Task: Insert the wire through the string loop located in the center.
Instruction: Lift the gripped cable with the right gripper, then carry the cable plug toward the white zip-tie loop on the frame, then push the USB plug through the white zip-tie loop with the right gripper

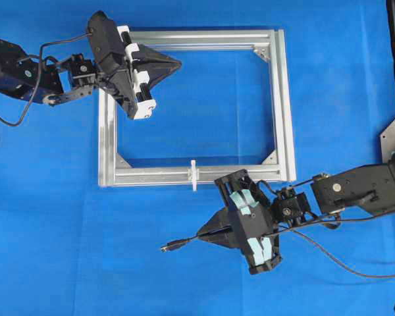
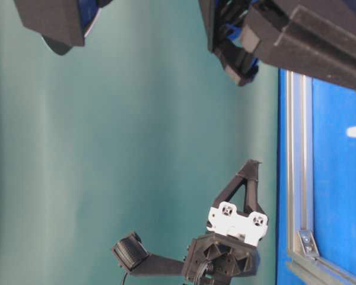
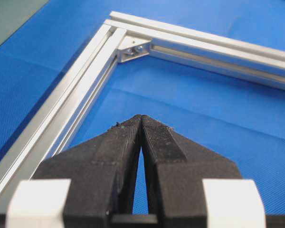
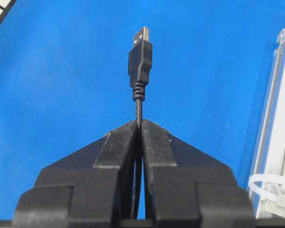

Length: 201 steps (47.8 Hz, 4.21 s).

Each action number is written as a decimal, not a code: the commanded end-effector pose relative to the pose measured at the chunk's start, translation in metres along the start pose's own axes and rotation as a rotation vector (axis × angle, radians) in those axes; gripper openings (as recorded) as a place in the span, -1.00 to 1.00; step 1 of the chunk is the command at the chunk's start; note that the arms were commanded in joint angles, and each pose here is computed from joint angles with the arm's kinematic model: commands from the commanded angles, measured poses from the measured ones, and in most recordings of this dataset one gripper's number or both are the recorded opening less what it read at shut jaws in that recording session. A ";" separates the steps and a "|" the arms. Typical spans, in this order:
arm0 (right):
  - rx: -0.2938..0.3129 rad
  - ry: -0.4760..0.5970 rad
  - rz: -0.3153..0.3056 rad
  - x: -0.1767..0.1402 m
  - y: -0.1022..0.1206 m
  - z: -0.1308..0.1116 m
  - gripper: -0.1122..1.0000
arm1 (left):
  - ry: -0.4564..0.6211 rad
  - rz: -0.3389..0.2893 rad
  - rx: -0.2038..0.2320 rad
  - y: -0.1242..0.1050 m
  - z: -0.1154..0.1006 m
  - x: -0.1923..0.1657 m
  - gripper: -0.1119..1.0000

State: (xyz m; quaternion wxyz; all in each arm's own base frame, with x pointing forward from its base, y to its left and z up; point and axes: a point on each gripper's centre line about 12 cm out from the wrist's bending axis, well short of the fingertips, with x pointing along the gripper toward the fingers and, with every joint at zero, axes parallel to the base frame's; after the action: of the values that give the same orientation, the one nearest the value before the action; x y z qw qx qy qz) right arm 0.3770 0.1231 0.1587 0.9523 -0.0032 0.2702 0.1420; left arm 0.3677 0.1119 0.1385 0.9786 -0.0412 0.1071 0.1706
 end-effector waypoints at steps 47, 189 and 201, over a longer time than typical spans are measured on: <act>0.021 0.015 -0.003 -0.039 -0.001 -0.021 -0.85 | -0.043 -0.004 0.001 -0.001 0.015 -0.002 -0.80; 0.157 0.005 -0.190 -0.069 -0.070 -0.059 -0.85 | -0.041 -0.004 -0.001 0.000 0.014 -0.002 -0.80; 0.157 0.007 -0.190 -0.069 -0.070 -0.060 -0.85 | -0.043 -0.004 -0.001 0.000 0.015 -0.002 -0.80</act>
State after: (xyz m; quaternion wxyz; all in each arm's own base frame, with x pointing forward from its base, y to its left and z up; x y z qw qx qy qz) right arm 0.3066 0.0330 0.1345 0.9550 0.0438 0.2916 0.0304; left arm 0.3673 0.1116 0.1379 0.9785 -0.0416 0.1085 0.1701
